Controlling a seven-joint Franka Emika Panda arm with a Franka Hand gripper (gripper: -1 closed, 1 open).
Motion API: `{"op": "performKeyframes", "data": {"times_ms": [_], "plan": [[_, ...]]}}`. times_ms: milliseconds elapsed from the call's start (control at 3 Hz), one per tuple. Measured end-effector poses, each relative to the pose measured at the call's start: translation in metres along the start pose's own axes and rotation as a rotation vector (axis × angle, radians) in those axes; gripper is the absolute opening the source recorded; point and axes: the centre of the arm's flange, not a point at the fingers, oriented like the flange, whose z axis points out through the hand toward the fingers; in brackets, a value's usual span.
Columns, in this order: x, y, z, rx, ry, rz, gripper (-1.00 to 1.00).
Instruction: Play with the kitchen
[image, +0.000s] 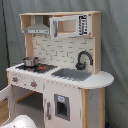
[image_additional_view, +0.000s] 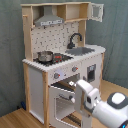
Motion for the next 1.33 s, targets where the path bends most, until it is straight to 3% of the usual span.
{"op": "performKeyframes", "data": {"times_ms": [667,1333], "plan": [[-0.027,-0.054,-0.020,0.064,-0.019,0.122,1.00],[-0.066,-0.099,-0.014,0.099,-0.083,0.223,1.00]]}}
